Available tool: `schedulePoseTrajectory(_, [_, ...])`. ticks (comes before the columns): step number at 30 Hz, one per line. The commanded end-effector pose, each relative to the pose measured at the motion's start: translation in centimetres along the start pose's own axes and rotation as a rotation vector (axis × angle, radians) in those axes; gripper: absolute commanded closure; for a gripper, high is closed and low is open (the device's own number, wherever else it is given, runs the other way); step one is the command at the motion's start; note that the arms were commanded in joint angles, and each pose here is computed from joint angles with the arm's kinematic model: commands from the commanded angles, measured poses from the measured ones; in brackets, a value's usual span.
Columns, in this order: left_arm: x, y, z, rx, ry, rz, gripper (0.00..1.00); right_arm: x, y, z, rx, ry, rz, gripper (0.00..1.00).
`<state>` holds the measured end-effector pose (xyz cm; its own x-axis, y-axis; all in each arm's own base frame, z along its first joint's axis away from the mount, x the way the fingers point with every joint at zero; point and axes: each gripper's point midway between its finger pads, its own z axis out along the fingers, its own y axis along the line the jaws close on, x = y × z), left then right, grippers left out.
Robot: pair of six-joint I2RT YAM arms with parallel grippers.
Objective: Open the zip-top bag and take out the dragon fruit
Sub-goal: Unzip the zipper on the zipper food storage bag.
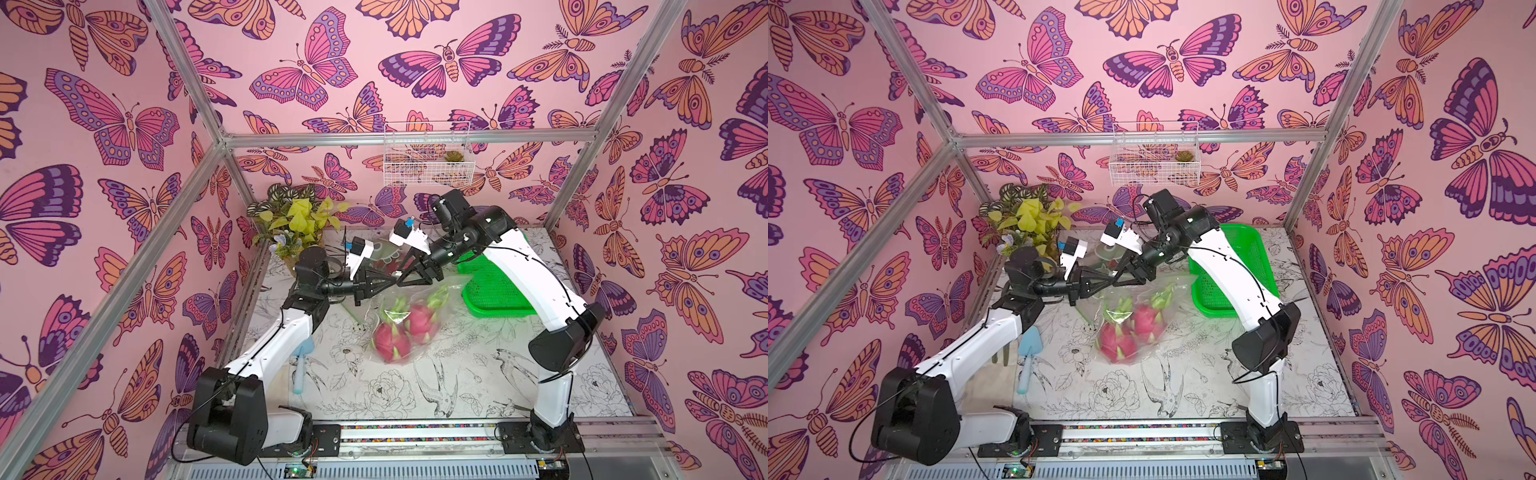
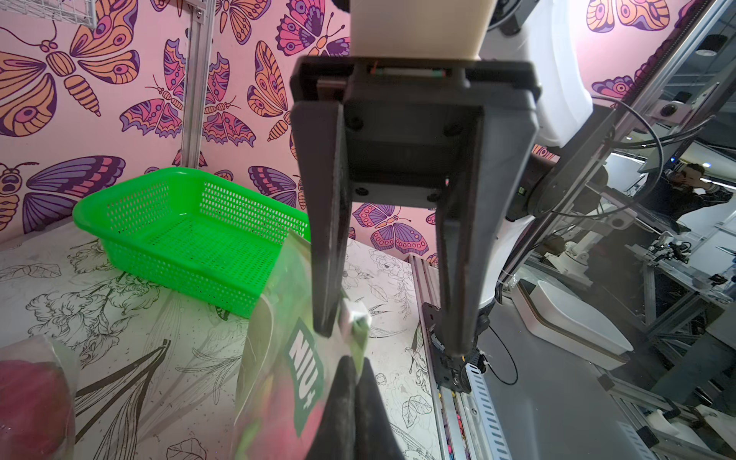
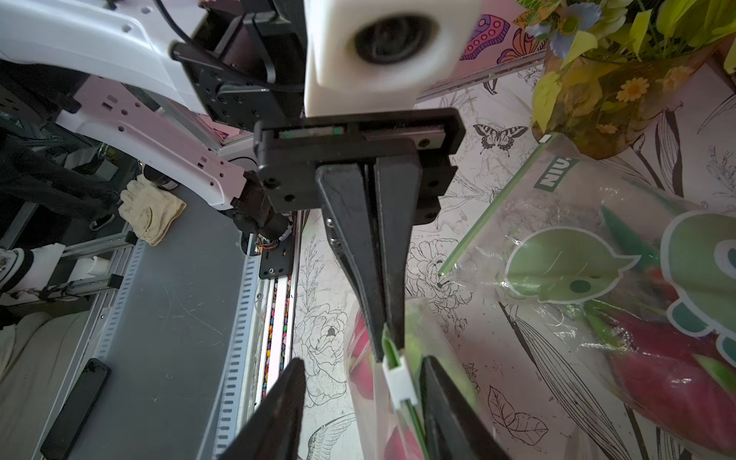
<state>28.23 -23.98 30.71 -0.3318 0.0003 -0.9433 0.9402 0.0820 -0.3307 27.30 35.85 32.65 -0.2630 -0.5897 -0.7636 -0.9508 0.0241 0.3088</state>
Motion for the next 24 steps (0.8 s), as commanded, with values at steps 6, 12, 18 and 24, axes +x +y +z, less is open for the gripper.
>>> schedulePoseTrajectory(6, [-1.64, -1.93, -0.08, 0.053, -0.010, 0.061, 1.00, -0.05, 0.14, -0.07, 0.012, 0.017, -0.044, 0.55])
schedulePoseTrajectory(12, [-1.63, -2.07, -0.07, 0.063, -0.008, 0.059, 1.00, -0.02, 0.07, -0.02, 0.012, 0.018, -0.065, 0.62])
schedulePoseTrajectory(18, [-1.55, -2.13, -0.01, 0.070, -0.004, 0.053, 1.00, -0.20, 0.06, -0.02, 0.010, 0.014, -0.074, 0.72])
schedulePoseTrajectory(24, [-1.63, -2.23, -0.01, 0.075, -0.004, 0.053, 1.00, -0.15, 0.03, 0.09, 0.005, 0.016, -0.080, 0.82])
